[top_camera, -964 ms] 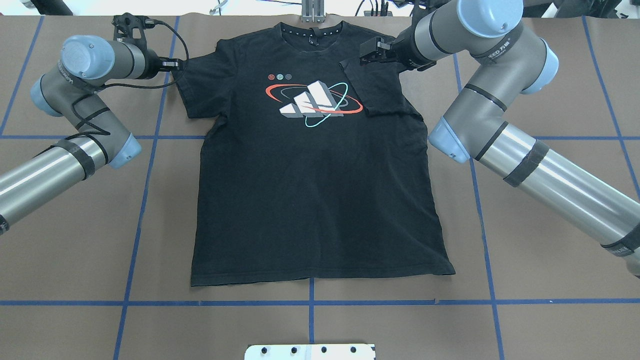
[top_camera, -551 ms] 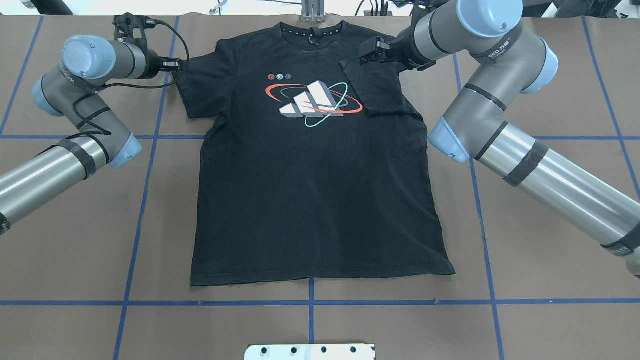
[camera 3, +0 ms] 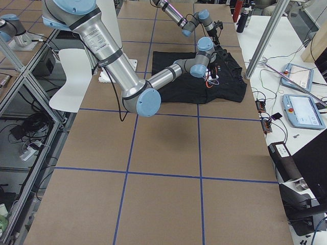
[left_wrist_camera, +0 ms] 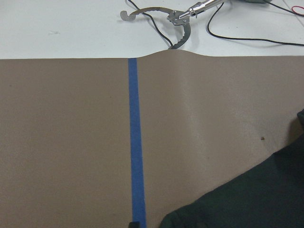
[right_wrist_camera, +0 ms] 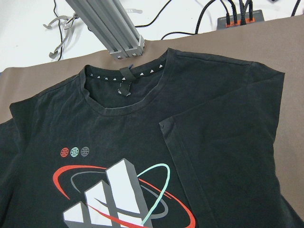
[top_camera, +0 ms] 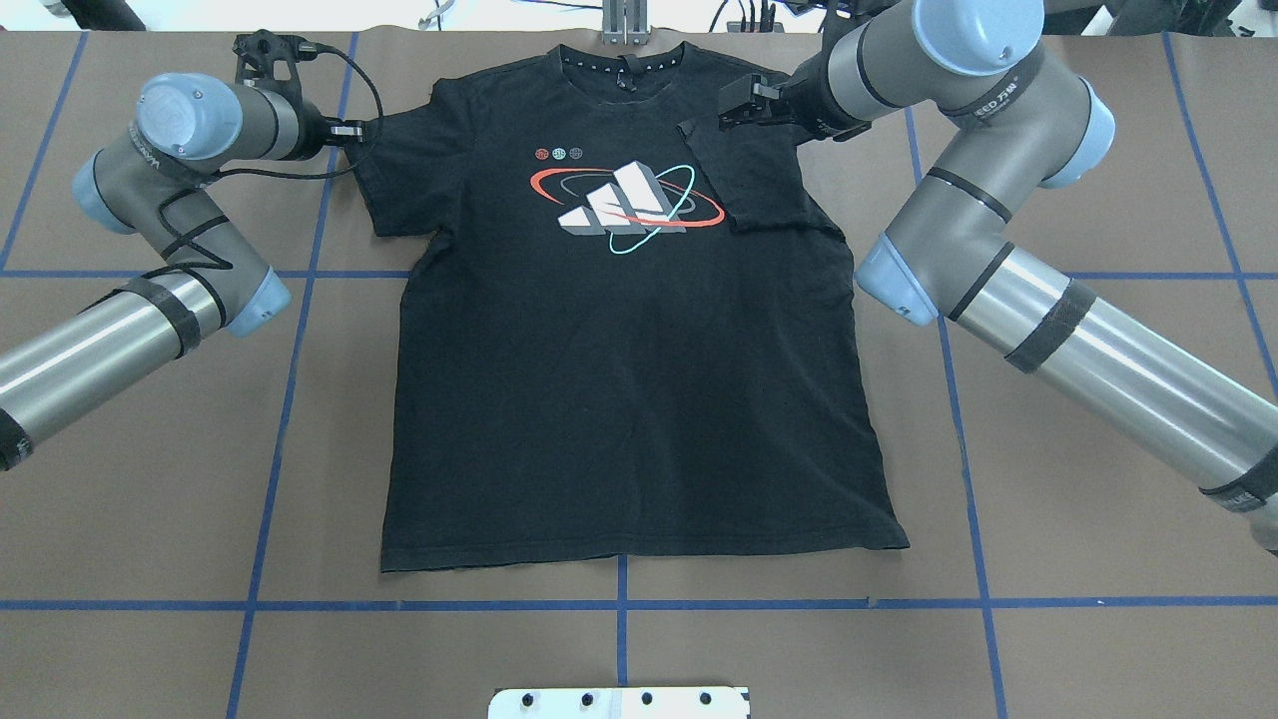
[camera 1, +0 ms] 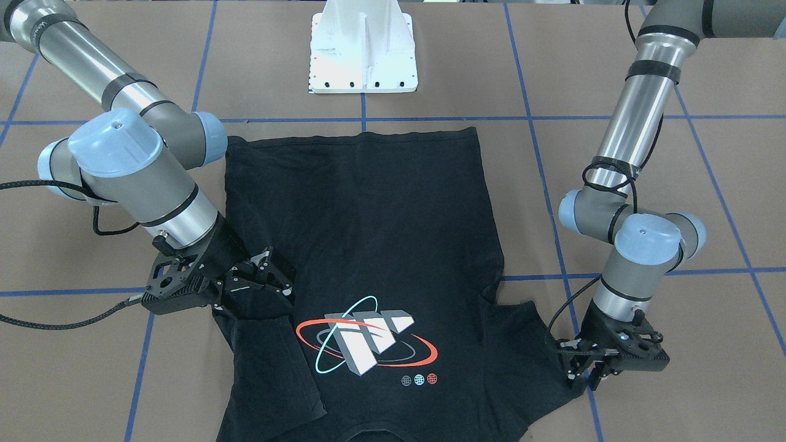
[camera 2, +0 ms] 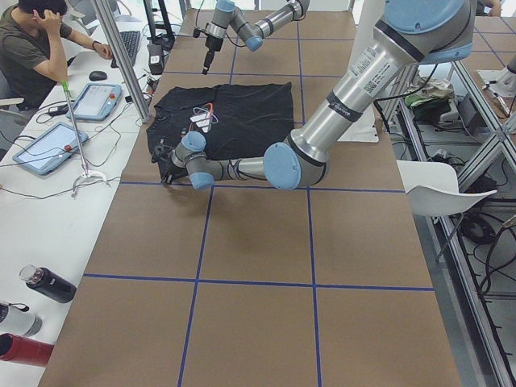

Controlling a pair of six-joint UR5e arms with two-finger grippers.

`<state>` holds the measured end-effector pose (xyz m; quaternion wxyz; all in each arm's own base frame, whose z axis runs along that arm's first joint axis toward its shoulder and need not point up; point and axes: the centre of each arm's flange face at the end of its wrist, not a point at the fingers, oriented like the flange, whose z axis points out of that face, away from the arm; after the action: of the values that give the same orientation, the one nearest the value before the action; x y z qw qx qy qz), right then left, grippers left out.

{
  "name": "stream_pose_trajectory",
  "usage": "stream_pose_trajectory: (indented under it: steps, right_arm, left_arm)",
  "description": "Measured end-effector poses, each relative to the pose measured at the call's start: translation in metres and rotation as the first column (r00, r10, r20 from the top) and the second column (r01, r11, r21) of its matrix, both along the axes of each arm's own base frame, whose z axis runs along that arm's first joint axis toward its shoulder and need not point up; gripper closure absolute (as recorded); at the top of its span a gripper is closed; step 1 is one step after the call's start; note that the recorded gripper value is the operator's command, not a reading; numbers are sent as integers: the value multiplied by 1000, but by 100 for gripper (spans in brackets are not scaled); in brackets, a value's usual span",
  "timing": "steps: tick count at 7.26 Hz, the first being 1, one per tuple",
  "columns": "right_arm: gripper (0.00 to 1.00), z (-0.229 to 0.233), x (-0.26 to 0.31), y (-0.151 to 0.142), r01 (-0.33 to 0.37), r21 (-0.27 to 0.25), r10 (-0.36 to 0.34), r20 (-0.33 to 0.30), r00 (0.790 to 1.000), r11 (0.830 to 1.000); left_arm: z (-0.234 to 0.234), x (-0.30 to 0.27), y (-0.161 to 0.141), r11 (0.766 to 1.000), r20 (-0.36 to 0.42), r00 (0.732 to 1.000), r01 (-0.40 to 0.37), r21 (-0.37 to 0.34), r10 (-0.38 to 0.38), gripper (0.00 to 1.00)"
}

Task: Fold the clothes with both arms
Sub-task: 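Move the left gripper toward the sleeve nearest it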

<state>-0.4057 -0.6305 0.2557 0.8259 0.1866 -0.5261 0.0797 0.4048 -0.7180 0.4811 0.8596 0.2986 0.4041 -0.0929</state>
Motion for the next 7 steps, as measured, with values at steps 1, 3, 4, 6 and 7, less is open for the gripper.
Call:
stream_pose_trajectory:
  steps: [1, 3, 4, 6, 7]
  right_arm:
    - [1, 0, 0, 0, 0, 0, 0, 0, 1000, 1000]
    - [1, 0, 0, 0, 0, 0, 0, 0, 1000, 1000]
    - [1, 1, 0, 0, 0, 0, 0, -1, 1000, 1000]
    - [1, 1, 0, 0, 0, -1, 0, -1, 1000, 1000]
    - [1, 1, 0, 0, 0, -1, 0, -1, 1000, 1000]
  left_arm:
    - [0, 1, 0, 1000, 0, 1000, -1, 0, 1, 70]
    - [0, 1, 1, 1000, 0, 1000, -3, 0, 3, 89]
    - [0, 2, 1, 1000, 0, 1000, -4, 0, 4, 97]
    - [-3, 2, 1, 1000, -5, 1000, -8, 2, 8, 100]
    - [-7, 2, 1, 1000, -11, 1000, -11, 7, 12, 100]
